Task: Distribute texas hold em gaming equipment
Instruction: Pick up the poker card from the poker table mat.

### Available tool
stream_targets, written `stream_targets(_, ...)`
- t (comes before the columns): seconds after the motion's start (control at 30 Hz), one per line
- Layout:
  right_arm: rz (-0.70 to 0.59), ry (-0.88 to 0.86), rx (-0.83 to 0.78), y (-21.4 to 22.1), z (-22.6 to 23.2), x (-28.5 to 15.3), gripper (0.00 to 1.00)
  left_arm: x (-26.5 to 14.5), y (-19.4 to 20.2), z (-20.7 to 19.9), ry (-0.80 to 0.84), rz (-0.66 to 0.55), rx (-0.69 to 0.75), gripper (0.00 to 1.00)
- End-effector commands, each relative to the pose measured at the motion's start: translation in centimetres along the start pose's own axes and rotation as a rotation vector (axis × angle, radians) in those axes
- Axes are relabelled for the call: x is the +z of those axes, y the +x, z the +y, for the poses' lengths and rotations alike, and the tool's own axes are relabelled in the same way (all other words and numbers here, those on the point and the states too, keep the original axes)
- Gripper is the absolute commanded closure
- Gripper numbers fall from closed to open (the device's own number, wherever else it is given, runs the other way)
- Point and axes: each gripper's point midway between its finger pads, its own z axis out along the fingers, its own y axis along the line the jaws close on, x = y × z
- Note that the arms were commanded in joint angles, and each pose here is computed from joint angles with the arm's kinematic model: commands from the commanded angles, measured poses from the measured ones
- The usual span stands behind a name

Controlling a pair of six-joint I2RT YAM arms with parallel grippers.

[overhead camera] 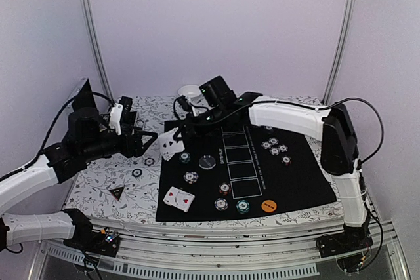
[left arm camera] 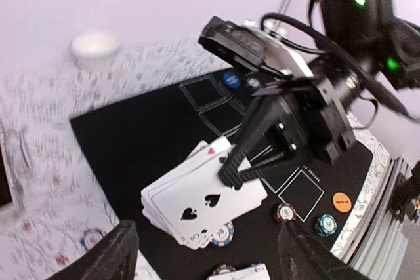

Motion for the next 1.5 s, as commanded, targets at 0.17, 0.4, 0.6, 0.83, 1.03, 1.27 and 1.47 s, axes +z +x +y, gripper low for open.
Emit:
stream_targets(0.17,-0.219,0.079,-0.082,-4.1,1.8,-12.9,0.98,-2.6,0.6,-9.4,0.365,0.019,0.667,0.17)
stream_targets(0.4,-0.278,0.163,-0.067,-3.0,0.5,-17.1,0.98,0.1,12.7,-10.8,0.504,0.374,1.181,0.02)
stream_targets(0.6,-0.273,0.194,-0.058,-1.8,-0.5,-17.6,0.98,2.3,17.8,-8.4,0.528,0.668,1.260,0.02)
stream_targets(0.83,-0.257,0.188,-0.060,-0.9,-0.8,-17.3,0.98,5.0,18.8,-6.7,0.511,0.767,1.233,0.02)
stream_targets(1.03,-0.255,0.186,-0.060,-0.2,-0.9,-17.5,0.98,5.0,21.3,-5.5,0.561,0.906,1.179,0.04)
stream_targets(1.27,-0.254,0.178,-0.053,0.4,-0.9,-17.6,0.98,6.1,22.0,-4.1,0.519,0.929,1.208,0.05)
stream_targets(1.47,-0.254,0.175,-0.047,0.6,-1.0,-17.7,0.98,7.2,22.9,-3.4,0.489,0.957,1.210,0.11)
